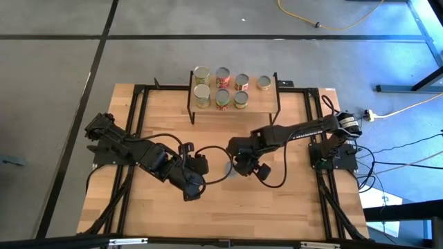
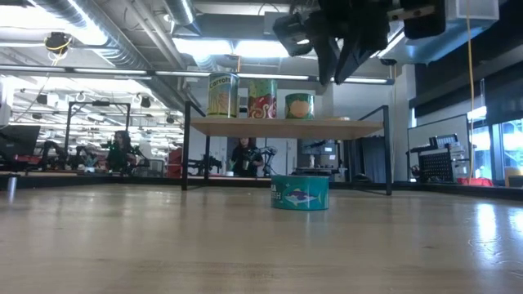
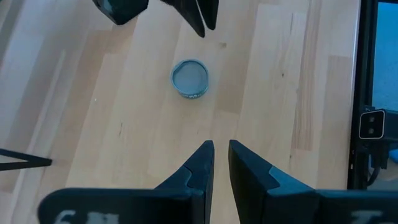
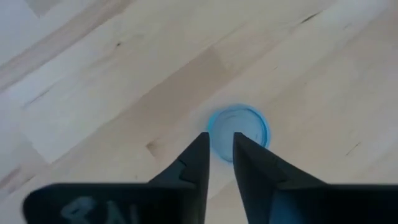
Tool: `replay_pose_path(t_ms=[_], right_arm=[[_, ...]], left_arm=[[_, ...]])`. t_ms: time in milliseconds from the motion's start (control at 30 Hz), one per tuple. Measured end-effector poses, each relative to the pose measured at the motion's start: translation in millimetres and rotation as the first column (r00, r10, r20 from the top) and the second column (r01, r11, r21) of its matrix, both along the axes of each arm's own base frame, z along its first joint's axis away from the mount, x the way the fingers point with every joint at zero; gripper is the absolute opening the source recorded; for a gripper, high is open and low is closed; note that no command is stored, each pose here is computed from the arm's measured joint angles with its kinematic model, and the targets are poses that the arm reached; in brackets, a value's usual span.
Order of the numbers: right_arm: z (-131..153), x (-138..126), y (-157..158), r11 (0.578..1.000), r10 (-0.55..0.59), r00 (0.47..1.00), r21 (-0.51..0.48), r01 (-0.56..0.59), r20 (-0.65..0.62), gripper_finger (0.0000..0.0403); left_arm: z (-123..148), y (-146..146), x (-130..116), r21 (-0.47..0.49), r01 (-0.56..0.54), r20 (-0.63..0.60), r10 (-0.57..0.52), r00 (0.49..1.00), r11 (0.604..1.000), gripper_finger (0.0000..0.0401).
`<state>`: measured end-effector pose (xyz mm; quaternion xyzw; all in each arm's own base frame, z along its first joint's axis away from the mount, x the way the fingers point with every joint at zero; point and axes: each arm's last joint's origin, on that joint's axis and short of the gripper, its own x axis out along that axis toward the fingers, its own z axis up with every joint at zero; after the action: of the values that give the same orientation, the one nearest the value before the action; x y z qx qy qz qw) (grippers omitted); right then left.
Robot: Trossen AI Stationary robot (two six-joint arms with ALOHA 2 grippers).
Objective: Pick and place cans onto a shelf
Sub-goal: Put the canned tuna on the shelf
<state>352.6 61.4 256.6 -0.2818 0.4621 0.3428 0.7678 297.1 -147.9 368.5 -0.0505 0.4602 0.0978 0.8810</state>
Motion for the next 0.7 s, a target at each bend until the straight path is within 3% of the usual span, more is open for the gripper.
replay_pose_path(t_ms=[233, 700], right_arm=[[-32, -5, 1, 0.991, 0.136, 0.991, 0.007, -0.136, 0.016, 0.0084], [-71, -7, 0, 0.991, 0.133, 0.981, -0.004, -0.133, 0.143, 0.0081]], left_arm=[[0, -1, -1, 0.000, 0.004, 0.000, -0.004, 1.000, 1.000, 0.0043], [0, -1, 0, -0.004, -0.002, 0.001, 0.002, 1.000, 1.000, 0.0043]])
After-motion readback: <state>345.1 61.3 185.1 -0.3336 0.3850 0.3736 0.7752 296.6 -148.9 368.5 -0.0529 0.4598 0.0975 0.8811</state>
